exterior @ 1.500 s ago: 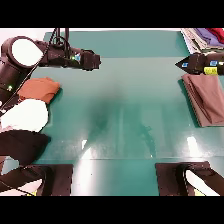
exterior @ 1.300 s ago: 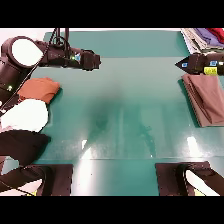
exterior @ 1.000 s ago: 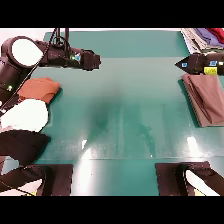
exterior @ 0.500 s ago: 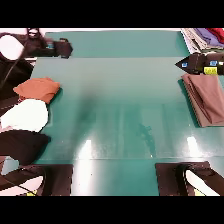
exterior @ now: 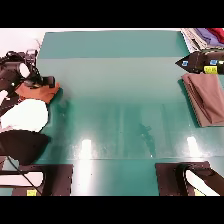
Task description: Fold the shirts.
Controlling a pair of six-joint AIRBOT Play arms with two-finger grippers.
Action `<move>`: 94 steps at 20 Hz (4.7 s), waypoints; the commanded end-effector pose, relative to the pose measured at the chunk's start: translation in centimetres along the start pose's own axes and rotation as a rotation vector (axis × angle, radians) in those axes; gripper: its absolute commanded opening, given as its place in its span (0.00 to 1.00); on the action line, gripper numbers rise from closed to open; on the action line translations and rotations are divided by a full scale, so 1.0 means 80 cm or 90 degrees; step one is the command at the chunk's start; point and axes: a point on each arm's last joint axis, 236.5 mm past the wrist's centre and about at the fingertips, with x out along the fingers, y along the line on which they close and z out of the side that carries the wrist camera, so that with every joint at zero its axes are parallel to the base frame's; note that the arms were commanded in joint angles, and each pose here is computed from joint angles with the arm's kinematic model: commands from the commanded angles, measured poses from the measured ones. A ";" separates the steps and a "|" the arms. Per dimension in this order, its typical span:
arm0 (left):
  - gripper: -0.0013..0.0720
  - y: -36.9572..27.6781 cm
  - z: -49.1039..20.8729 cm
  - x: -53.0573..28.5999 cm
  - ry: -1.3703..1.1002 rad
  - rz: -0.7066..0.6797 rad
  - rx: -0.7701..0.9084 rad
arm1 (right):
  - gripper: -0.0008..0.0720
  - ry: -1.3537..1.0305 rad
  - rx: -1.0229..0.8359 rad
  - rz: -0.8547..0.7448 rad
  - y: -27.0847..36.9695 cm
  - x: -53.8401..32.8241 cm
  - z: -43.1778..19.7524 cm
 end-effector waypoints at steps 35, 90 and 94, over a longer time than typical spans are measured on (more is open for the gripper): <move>0.91 -0.338 -0.107 -0.163 0.054 -0.374 0.131 | 0.04 -0.216 -0.136 0.033 0.104 -0.146 0.126; 0.05 -0.127 0.090 -0.539 -0.550 -0.250 0.128 | 0.03 -0.160 -0.159 -0.267 -0.020 -0.213 0.055; 0.05 -0.095 0.055 -0.708 -0.730 -0.266 0.123 | 0.03 -0.269 -0.170 -0.322 0.007 -0.304 0.078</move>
